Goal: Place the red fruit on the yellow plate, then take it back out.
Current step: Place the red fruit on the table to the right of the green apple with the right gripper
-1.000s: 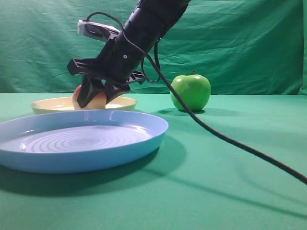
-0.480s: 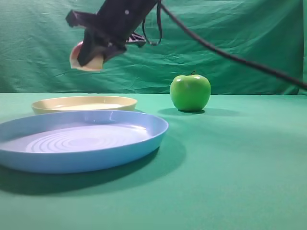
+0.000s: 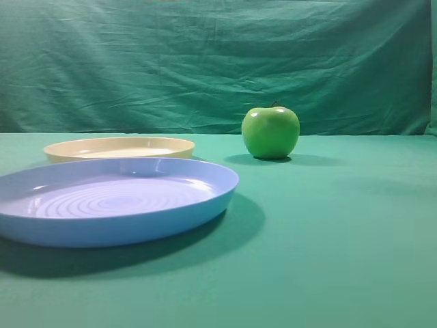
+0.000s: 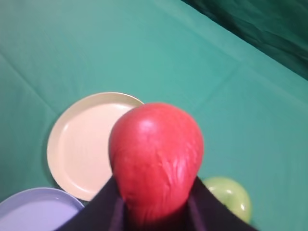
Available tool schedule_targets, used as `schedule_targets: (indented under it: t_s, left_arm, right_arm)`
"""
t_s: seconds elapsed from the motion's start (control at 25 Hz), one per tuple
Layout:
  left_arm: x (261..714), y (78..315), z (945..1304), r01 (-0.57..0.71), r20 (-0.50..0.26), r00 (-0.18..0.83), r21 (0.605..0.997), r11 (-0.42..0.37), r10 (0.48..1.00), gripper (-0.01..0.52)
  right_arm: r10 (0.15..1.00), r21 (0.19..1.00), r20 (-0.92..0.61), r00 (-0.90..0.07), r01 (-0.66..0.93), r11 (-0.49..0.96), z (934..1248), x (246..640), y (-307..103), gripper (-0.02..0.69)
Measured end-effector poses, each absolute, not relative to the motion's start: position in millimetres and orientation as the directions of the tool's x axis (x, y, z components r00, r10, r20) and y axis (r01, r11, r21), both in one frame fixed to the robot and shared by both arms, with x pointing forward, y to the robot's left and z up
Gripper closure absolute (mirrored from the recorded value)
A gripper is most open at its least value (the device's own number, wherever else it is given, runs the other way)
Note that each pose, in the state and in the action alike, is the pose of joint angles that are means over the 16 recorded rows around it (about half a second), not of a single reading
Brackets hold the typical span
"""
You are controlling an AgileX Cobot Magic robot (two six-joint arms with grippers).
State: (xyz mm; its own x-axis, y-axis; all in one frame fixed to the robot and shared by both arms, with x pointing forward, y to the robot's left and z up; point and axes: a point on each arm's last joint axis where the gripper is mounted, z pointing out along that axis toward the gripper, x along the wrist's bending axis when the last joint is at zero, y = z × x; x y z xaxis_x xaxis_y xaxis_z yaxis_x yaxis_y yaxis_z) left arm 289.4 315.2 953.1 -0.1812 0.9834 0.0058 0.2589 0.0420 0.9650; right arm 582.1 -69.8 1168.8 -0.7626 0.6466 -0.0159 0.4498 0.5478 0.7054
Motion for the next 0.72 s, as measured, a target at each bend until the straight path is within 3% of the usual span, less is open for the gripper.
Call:
schedule_targets:
  t_s: [0.36,0.52,0.72]
  left_arm:
    - [289.4,315.2,953.1,0.259,0.006,-0.181,0.965,0.042,0.983,0.514]
    - [289.4,315.2,953.1,0.259,0.006,-0.181,0.965,0.042,0.983,0.514]
    - [289.4,315.2,953.1,0.259,0.006,-0.181,0.965,0.042,0.983,0.514]
  right_arm:
    - [0.799,0.672,-0.055,-0.598,0.569,0.473,1189.6,537.5,-146.4,0.487]
    - [0.832,0.671,-0.055,-0.552,0.597,0.44,1172.6,511.5,-173.1,0.487]
    - [0.858,0.66,-0.041,-0.512,0.631,0.408,1129.8,479.9,-195.7,0.487]
